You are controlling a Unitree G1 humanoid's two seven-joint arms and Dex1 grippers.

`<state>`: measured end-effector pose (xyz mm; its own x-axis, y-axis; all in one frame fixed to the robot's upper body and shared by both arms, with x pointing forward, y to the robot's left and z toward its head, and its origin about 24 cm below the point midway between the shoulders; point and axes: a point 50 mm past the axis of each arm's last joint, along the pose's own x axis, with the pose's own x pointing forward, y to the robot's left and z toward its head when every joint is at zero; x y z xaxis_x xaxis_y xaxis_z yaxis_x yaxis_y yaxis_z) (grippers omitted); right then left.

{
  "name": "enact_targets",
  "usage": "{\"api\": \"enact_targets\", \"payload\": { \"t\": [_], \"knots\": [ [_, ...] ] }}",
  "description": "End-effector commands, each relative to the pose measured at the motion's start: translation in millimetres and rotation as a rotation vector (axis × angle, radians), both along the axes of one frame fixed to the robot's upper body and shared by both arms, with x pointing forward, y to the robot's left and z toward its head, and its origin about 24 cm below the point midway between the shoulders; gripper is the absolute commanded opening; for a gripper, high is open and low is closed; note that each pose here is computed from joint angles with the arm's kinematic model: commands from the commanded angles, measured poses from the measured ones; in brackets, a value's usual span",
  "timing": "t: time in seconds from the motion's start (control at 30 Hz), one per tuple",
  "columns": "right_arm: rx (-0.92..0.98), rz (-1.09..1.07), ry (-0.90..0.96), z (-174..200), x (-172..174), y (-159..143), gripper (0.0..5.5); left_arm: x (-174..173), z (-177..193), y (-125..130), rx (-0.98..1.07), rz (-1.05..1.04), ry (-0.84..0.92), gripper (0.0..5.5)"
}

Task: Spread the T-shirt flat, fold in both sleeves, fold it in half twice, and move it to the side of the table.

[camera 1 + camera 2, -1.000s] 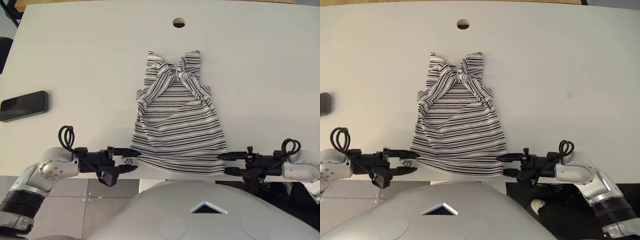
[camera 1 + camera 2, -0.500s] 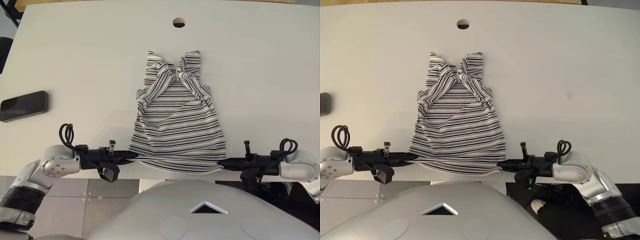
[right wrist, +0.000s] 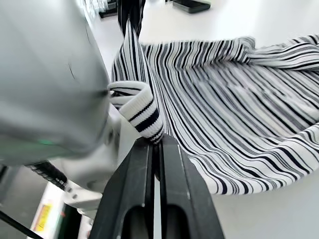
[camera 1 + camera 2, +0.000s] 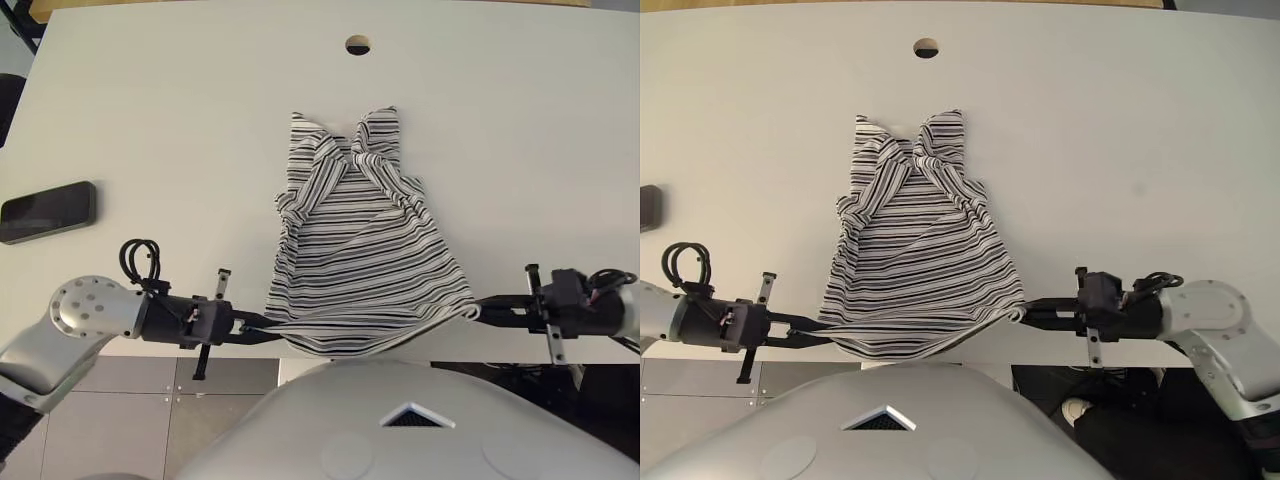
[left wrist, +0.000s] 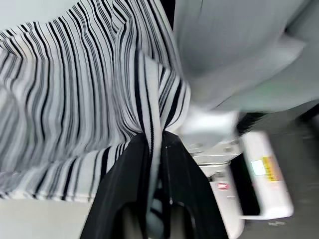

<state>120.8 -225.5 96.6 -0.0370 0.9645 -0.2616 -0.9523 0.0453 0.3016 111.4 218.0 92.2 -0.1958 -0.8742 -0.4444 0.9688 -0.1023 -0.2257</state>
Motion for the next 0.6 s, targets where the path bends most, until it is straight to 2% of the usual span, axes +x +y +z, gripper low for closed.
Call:
{"api": "enact_targets", "payload": {
  "t": [0.03, 0.2, 0.4, 0.6],
  "knots": [
    [0.033, 0.031, 0.048, 14.7, -1.8, -2.4, 0.1, -3.3, 11.4, -5.0, -0.036, -0.007, 0.114, 0.12],
    [0.095, -0.113, -0.108, 19.2, 25.6, 9.7, 0.1, 28.4, 9.0, -9.4, -0.105, 0.215, -0.052, 0.12],
    [0.102, -0.283, -0.224, 10.9, 65.9, 14.2, 0.1, 79.9, 9.0, 6.1, -0.128, 0.454, -0.228, 0.12],
    [0.064, -0.398, -0.283, -11.7, 98.6, 21.5, 0.1, 116.8, -16.4, 19.8, -0.084, 0.528, -0.335, 0.12]
  ]
}}
